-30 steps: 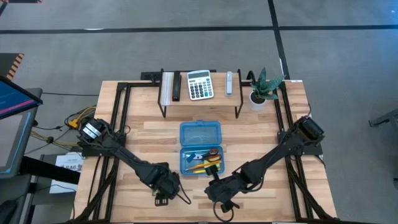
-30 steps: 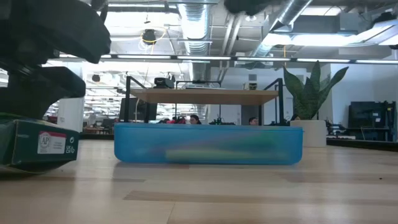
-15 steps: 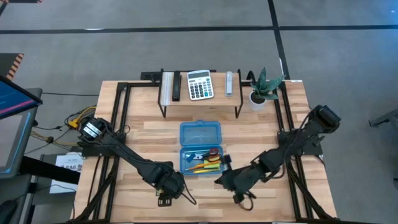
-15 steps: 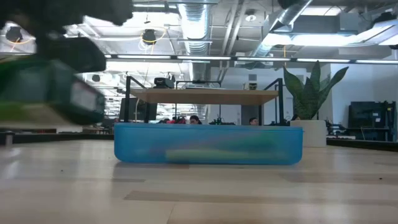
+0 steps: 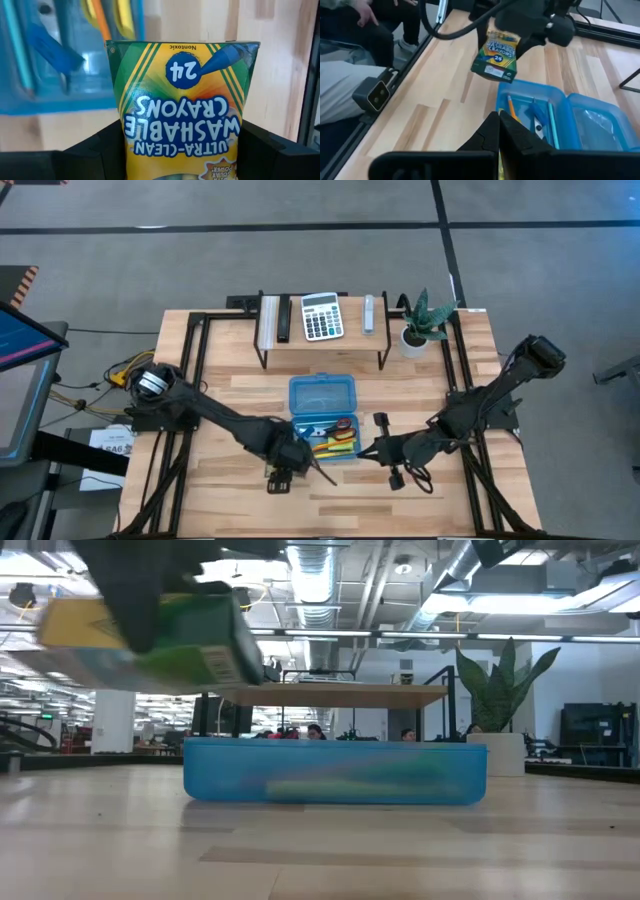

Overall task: Pack school essentials
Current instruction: Put the crayon pack into the blue supply box

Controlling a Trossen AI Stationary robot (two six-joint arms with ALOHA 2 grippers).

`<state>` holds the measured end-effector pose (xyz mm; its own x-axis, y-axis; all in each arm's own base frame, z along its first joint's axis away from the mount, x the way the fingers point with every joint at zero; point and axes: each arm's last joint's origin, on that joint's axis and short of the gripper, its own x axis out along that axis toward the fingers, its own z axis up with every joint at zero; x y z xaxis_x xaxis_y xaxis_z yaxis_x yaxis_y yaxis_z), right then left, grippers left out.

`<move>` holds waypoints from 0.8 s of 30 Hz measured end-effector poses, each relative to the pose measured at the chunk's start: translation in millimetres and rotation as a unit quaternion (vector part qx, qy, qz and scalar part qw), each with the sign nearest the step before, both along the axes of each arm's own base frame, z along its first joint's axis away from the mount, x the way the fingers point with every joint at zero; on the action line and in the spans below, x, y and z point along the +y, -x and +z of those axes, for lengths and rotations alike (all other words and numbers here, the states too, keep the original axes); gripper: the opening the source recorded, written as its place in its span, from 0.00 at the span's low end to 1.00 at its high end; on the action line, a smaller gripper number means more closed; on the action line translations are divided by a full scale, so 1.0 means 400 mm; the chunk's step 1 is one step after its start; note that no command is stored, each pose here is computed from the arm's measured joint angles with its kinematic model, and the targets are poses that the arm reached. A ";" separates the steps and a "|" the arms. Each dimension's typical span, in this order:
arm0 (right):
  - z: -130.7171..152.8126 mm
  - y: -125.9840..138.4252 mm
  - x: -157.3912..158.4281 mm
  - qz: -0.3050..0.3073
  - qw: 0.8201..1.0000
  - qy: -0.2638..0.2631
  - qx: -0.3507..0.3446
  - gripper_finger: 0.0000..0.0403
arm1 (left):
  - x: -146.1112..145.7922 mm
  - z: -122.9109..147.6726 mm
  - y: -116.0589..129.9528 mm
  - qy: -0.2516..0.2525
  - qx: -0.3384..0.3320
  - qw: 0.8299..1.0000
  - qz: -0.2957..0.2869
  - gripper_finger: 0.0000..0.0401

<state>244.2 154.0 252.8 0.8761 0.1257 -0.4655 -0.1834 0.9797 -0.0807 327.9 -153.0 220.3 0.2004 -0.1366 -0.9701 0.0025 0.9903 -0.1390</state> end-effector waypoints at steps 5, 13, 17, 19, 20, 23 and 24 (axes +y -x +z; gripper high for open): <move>-0.012 -0.003 0.002 0.000 1.000 0.003 0.004 0.05 | 0.049 0.007 -0.029 -0.002 -0.018 1.000 -0.002 0.65; -0.005 0.000 0.000 0.001 1.000 0.002 -0.001 0.06 | 0.136 0.012 -0.082 -0.003 -0.070 0.998 0.001 0.65; -0.007 0.001 -0.001 0.001 1.000 0.005 0.004 0.05 | 0.168 -0.006 -0.109 -0.005 -0.082 0.997 0.004 0.65; -0.008 0.001 -0.001 0.001 1.000 0.005 0.005 0.05 | 0.176 -0.022 -0.124 -0.001 -0.087 0.996 0.000 0.65; -0.008 0.001 -0.001 0.001 1.000 0.006 0.006 0.05 | 0.178 -0.034 -0.126 -0.001 -0.077 0.997 -0.001 0.65; -0.009 0.001 -0.001 0.001 1.000 0.007 0.008 0.06 | 0.182 -0.064 -0.140 0.004 -0.071 0.997 -0.010 0.65; -0.009 0.001 -0.002 0.001 1.000 0.007 0.008 0.06 | 0.183 -0.072 -0.143 0.004 -0.067 0.998 -0.010 0.65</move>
